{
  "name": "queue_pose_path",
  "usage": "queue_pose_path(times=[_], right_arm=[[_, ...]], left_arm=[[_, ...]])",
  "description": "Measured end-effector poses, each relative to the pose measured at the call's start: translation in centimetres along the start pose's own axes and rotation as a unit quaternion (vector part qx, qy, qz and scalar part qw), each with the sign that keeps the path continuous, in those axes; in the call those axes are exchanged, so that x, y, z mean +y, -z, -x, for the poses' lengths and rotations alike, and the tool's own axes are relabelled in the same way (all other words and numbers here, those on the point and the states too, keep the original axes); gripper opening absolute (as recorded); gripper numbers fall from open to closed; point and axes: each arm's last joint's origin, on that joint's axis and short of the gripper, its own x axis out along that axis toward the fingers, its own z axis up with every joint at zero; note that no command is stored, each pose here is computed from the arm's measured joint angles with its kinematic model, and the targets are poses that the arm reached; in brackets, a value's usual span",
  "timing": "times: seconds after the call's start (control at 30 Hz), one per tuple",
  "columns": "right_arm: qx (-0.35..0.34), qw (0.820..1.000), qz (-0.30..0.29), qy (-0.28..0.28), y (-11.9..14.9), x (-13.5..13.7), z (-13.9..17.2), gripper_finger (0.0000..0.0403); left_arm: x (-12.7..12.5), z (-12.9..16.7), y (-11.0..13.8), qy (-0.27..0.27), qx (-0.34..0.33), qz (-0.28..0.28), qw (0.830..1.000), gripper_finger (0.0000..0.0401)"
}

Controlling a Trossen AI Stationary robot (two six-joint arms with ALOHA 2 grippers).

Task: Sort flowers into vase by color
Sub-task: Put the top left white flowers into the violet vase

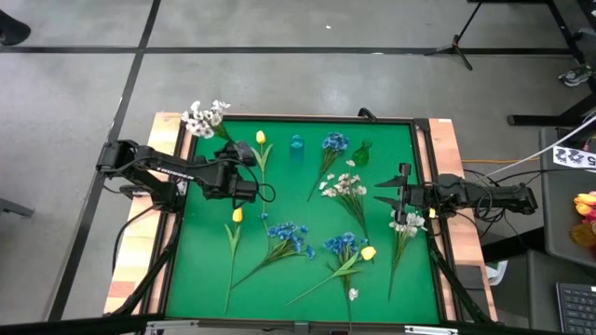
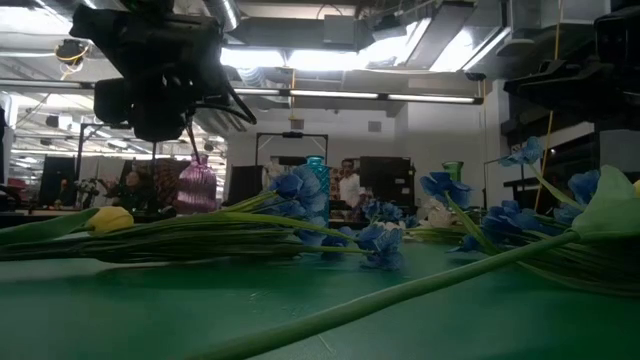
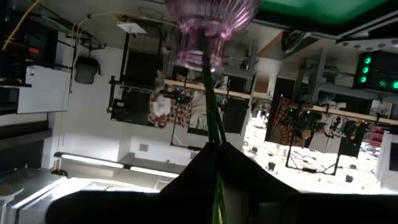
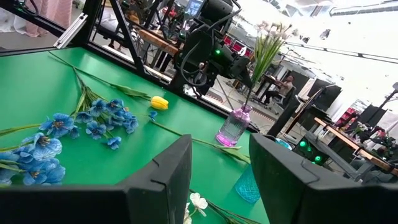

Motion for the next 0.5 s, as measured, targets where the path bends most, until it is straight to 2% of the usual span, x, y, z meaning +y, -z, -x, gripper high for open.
queue_pose_path(times=[0.5], right_arm=[[0.013, 1.000, -0.001, 0.023, 0.05, -0.15, 0.01, 0.0161]], left_arm=[[-0.01, 0.00, -0.03, 0.001, -0.004, -0.004, 1.000, 0.0113]])
